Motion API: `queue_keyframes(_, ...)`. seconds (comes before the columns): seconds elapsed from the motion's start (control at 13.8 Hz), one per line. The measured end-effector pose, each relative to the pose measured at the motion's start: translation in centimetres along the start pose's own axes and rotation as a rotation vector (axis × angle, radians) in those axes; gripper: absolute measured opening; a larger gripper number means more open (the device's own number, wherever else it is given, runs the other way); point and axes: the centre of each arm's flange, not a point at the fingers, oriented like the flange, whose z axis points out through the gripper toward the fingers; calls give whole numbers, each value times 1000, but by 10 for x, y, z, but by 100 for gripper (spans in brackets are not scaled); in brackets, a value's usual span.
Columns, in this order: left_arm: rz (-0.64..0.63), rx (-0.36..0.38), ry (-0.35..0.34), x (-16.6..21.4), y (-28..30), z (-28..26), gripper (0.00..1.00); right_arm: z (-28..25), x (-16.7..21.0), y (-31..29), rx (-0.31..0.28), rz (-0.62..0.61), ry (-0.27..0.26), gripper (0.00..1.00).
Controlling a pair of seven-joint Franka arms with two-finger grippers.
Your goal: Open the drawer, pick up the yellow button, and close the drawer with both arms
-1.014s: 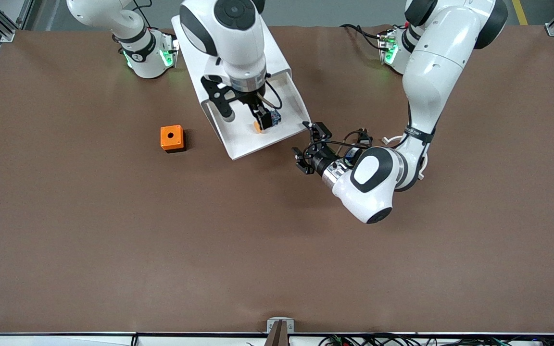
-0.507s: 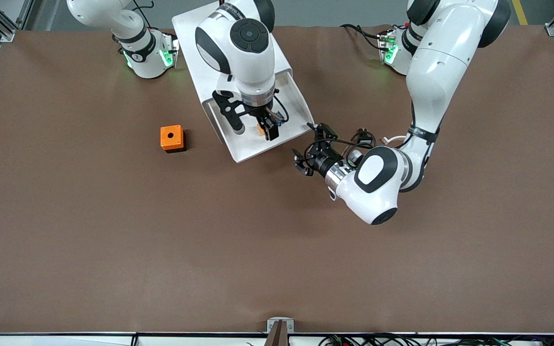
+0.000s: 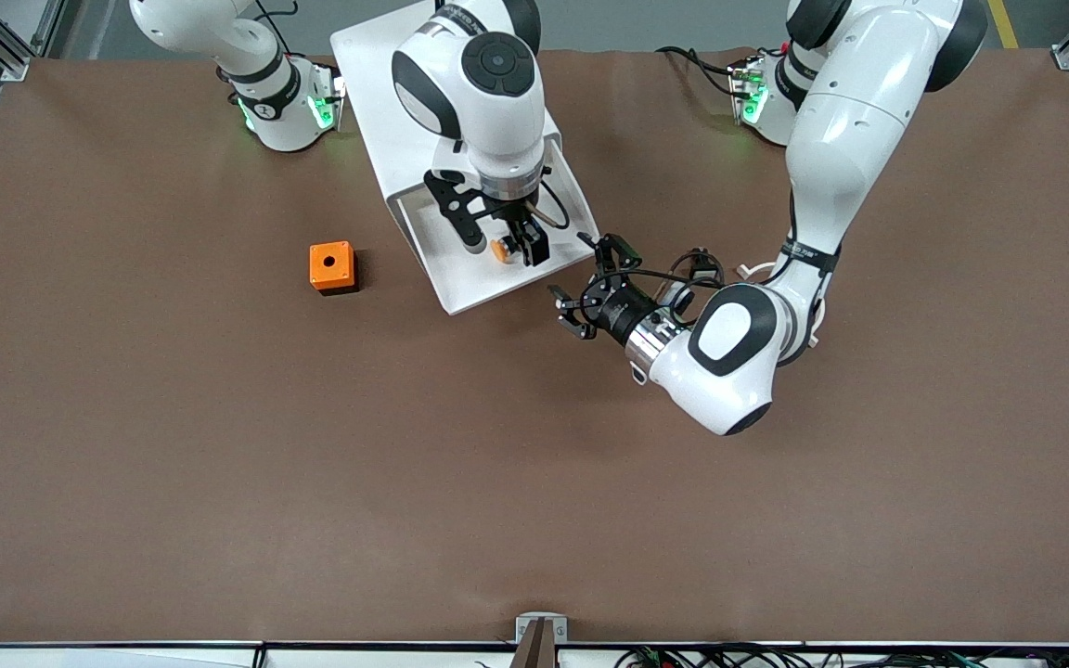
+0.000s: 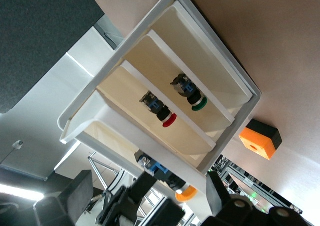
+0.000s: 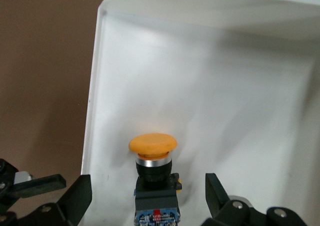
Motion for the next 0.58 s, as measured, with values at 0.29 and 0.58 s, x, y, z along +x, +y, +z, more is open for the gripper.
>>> queue_keyframes(0.29,55,-23,-15,4,-3,-21,100,7,-7,0,-5,9,2,100)
queue_keyframes(0.58,251,-40,106,15,-4,-33,100,6,-9,-2,-4,13,-9,100)
